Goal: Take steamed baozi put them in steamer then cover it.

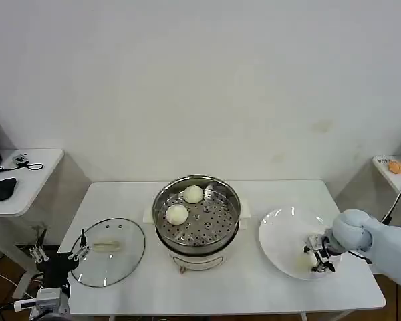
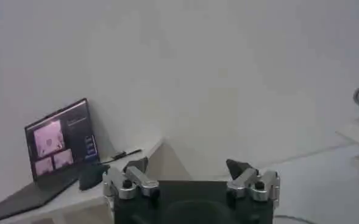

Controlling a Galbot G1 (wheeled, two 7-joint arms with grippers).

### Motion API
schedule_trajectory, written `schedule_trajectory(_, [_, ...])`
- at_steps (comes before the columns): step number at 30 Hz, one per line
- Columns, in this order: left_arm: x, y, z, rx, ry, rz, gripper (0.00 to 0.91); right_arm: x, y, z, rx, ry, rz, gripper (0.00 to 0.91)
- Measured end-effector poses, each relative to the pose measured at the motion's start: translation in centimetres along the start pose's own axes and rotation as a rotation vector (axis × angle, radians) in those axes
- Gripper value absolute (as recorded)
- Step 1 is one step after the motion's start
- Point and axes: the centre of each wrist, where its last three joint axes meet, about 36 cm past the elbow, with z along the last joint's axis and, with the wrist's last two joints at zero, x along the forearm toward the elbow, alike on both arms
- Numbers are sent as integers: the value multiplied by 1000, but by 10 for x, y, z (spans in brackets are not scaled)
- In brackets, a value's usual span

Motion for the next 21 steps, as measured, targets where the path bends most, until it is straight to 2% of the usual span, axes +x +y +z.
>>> schedule_trajectory(7, [0,3,-2,-6,-7,-2,907,24,-20,7,-3,-17,38,625])
schedule_trajectory(14, [-2,5,-3,-9,-11,-2,907,73,-55,12,9,-40,109,625])
schedule_trajectory(21, [-1,6,-2,-11,-9,-1,907,131,-93,1,35,-67,206,625])
